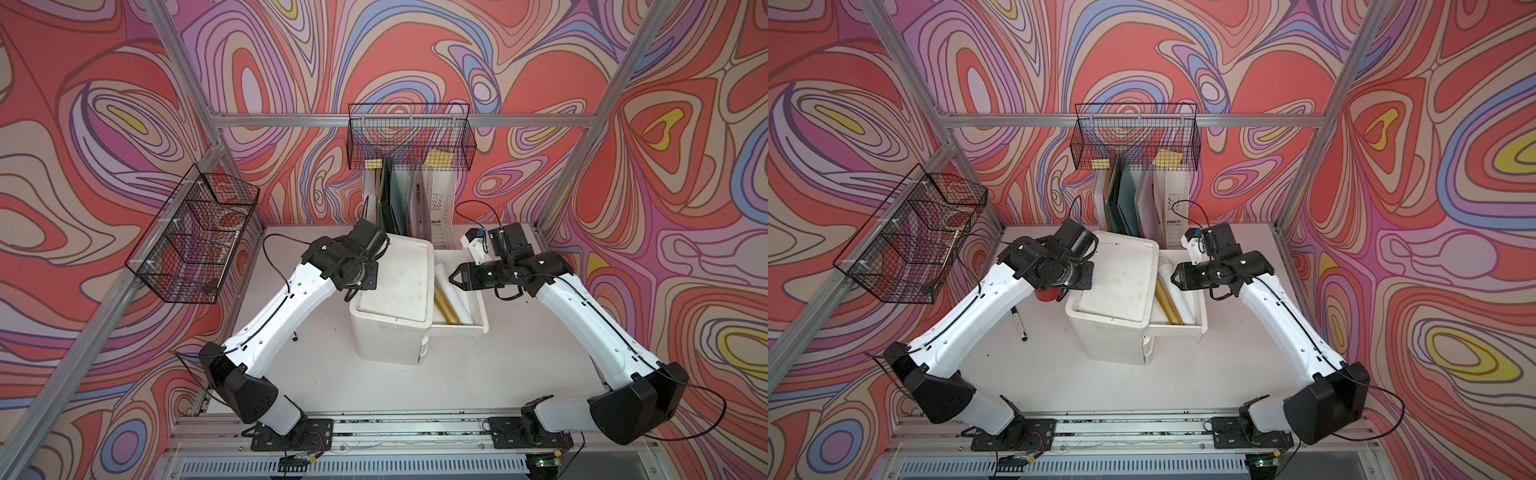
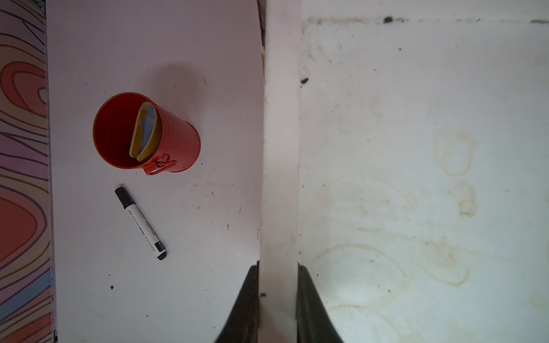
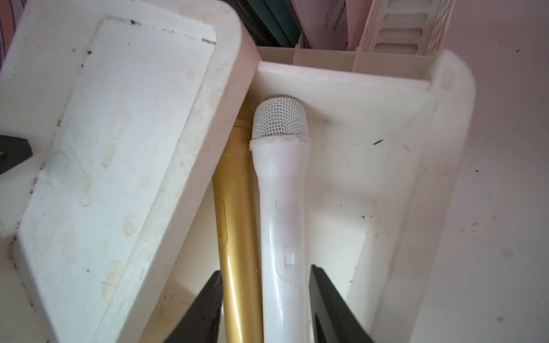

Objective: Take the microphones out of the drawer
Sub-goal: Pick up the microphone from the drawer.

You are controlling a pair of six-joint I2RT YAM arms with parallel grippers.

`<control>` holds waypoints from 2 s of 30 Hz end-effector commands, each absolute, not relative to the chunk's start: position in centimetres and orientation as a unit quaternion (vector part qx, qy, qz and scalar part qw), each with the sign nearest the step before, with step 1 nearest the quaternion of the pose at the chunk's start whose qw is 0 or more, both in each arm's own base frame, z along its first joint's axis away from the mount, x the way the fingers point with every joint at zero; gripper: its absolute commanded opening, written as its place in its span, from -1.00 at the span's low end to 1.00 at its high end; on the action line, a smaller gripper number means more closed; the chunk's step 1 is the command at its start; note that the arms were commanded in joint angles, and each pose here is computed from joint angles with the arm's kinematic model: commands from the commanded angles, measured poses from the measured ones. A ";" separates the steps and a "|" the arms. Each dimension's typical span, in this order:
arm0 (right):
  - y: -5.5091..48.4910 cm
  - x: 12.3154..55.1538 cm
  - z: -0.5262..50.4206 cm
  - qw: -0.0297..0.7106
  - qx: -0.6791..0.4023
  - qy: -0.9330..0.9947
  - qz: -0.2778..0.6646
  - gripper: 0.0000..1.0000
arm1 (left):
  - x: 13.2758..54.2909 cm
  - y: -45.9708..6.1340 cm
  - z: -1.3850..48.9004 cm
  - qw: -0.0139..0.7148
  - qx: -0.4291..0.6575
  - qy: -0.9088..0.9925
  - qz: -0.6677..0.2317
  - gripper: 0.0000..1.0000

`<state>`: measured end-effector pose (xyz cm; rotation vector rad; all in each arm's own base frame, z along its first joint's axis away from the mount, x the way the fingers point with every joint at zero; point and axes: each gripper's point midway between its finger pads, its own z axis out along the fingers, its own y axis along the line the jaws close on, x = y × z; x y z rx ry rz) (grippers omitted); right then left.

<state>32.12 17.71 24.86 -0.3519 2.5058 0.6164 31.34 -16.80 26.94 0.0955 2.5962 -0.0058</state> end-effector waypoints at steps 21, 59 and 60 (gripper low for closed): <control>19.0 35.0 19.4 0.232 -0.163 0.955 0.091 -0.06 | 30.4 -13.0 25.6 0.238 0.029 0.967 0.091 -1.00; 17.2 35.3 24.7 0.329 -0.058 0.940 0.076 -0.54 | 30.5 -12.8 25.7 0.243 0.030 0.965 0.095 -1.00; 17.1 35.4 25.3 0.338 -0.055 0.936 0.078 -0.54 | 30.4 -12.8 25.7 0.242 0.030 0.965 0.094 -1.00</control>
